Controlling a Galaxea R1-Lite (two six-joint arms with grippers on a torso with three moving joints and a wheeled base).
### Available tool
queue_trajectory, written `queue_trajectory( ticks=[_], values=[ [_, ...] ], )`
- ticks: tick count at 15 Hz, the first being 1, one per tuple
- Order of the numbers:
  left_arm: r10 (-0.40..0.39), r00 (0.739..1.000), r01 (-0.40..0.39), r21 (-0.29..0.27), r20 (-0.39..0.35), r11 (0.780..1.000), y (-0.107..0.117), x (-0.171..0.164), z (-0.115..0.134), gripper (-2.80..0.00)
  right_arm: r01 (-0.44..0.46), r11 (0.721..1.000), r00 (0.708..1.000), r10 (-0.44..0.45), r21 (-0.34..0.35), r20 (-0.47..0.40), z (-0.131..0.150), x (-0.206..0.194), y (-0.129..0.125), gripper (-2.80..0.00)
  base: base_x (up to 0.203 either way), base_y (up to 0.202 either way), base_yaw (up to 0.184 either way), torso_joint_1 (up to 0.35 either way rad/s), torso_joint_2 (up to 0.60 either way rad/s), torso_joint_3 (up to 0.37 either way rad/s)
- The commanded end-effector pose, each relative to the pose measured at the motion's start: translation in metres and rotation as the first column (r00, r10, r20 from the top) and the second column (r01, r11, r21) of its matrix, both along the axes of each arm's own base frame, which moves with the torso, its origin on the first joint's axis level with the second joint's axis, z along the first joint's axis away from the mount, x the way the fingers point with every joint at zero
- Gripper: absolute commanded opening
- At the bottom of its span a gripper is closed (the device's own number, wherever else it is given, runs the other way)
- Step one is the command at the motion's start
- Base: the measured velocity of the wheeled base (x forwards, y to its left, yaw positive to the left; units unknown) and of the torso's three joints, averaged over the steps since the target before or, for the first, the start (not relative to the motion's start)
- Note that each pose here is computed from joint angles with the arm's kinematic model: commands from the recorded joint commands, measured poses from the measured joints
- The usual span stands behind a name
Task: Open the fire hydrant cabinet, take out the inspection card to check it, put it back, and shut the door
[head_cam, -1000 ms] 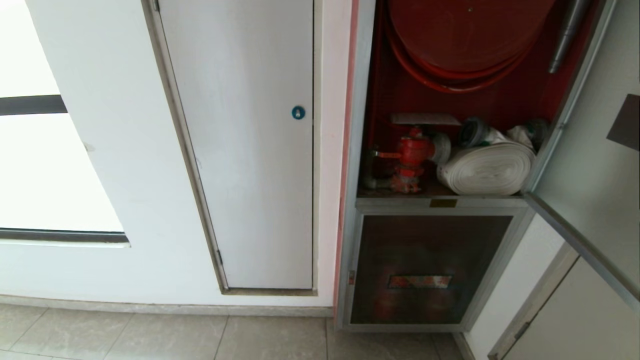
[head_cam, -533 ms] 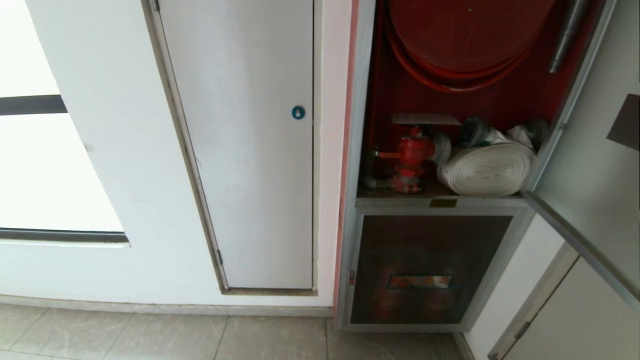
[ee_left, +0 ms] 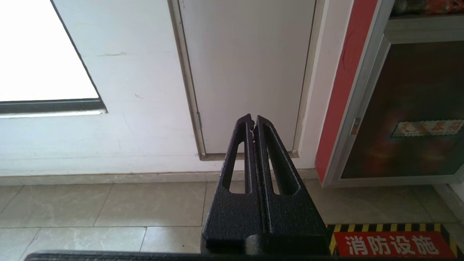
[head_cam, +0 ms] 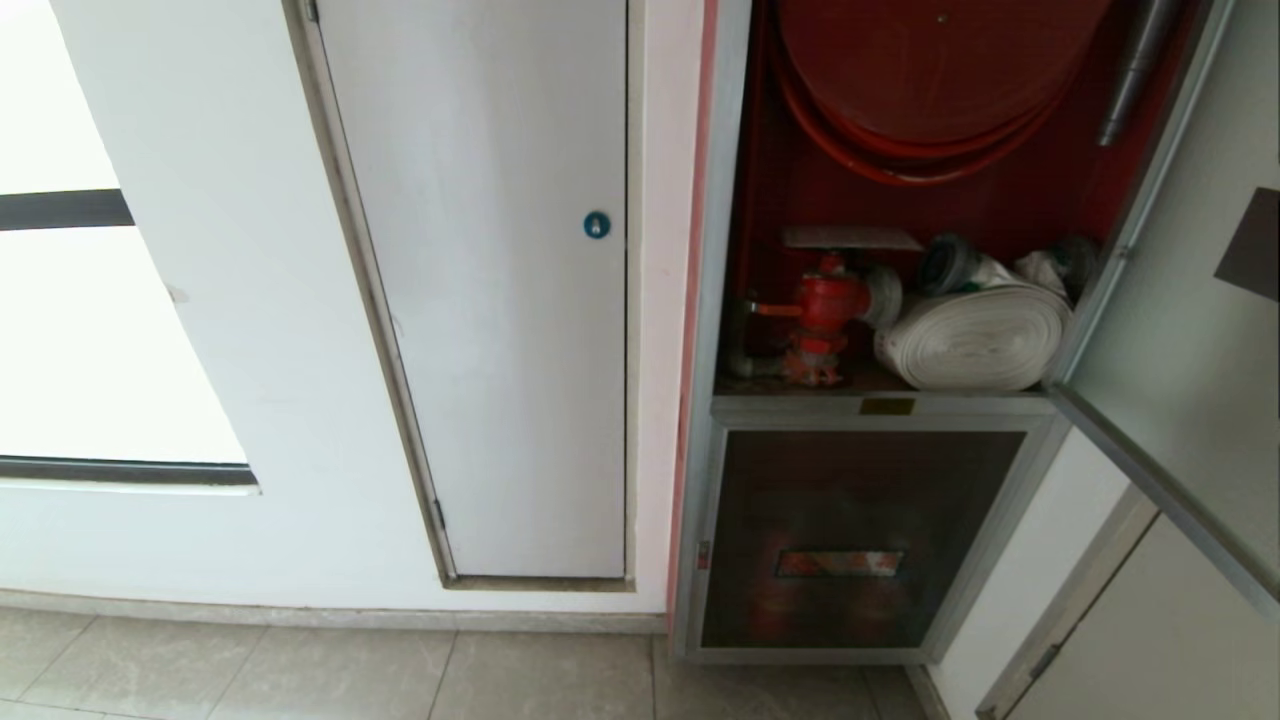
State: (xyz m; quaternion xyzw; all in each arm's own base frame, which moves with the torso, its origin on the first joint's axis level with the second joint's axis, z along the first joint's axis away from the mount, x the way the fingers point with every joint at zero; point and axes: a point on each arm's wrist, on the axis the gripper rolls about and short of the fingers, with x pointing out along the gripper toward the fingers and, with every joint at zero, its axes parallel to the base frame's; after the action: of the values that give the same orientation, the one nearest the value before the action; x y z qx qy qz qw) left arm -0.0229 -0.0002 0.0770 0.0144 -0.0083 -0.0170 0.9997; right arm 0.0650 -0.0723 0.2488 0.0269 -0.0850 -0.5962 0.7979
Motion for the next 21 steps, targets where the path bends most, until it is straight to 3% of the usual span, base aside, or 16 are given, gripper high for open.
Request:
queue_trajectory(
  ticks=[1,12,21],
  values=[
    [0.001,1.0,0.0,0.001,-0.013,1.0,0.0,0.001,-0.003,-2.8,0.03,0.999,1.0,-0.029,0.016,-0.009,-0.002,0.001,-0.008,-2.8,0.0,0.0,0.0,0.0,0.0,0.0],
    [-0.001,1.0,0.001,0.001,-0.012,1.0,0.0,0.001,-0.003,-2.8,0.09,0.994,0.993,-0.094,0.058,0.073,-0.013,0.0,-0.057,-2.8,0.0,0.0,0.0,0.0,0.0,0.0],
    [0.001,1.0,-0.001,0.001,-0.013,1.0,0.0,0.001,-0.003,-2.8,0.058,0.998,0.993,-0.056,-0.011,0.108,0.004,0.022,-0.095,-2.8,0.0,0.0,0.0,0.0,0.0,0.0]
  ],
)
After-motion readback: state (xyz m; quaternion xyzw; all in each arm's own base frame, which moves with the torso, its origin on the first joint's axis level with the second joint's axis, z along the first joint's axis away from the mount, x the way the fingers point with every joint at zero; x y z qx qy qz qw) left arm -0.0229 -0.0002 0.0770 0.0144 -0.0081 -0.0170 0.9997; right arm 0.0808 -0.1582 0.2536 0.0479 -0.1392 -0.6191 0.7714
